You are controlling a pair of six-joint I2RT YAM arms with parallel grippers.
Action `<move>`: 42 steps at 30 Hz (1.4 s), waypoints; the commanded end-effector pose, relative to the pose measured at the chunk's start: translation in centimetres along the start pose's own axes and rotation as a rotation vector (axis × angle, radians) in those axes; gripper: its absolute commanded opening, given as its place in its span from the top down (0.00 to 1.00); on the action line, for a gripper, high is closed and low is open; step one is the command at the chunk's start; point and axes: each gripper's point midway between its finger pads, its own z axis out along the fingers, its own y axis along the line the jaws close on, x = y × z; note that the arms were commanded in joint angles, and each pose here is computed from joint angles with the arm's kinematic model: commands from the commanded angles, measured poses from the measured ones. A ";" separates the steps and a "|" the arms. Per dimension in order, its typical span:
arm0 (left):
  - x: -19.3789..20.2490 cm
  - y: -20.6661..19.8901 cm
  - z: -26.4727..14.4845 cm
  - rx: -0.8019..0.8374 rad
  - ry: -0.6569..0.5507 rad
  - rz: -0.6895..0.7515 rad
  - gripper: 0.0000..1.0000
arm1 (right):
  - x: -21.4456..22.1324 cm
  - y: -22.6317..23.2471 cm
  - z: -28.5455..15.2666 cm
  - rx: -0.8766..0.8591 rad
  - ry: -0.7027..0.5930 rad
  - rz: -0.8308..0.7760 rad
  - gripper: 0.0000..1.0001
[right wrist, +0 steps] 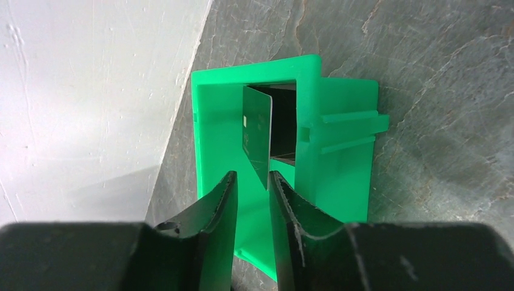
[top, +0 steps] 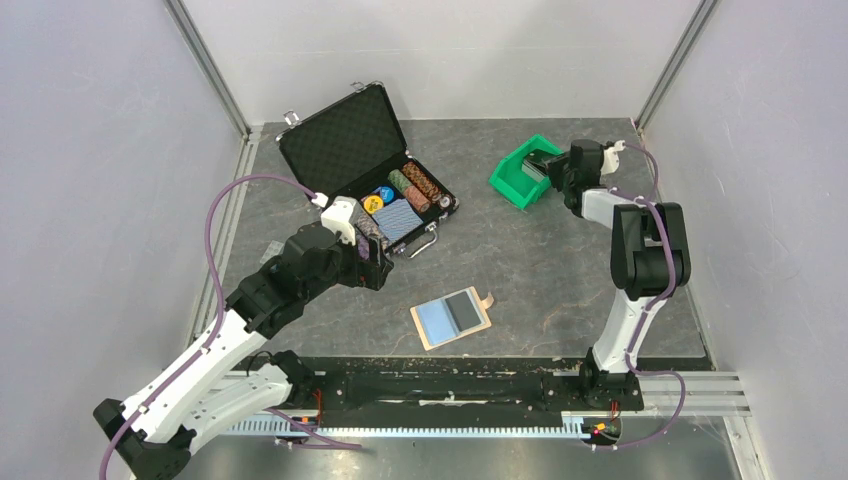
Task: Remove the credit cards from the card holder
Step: Place the credit card in the storage box, then remove the credit card from the card holder.
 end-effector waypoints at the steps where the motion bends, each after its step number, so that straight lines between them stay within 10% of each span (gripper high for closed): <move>1: -1.2 -0.1 -0.2 0.010 -0.050 0.040 0.00 | -3.0 3.4 -1.5 -0.012 -0.057 -0.024 0.69; 17: 0.2 -1.5 0.6 0.066 0.025 -0.048 0.00 | -2.9 7.1 -8.5 -0.123 0.058 -0.214 0.61; 42: 9.2 -8.0 6.0 0.379 0.370 -0.344 0.27 | 20.8 -5.8 -30.3 -0.626 0.765 -0.848 0.59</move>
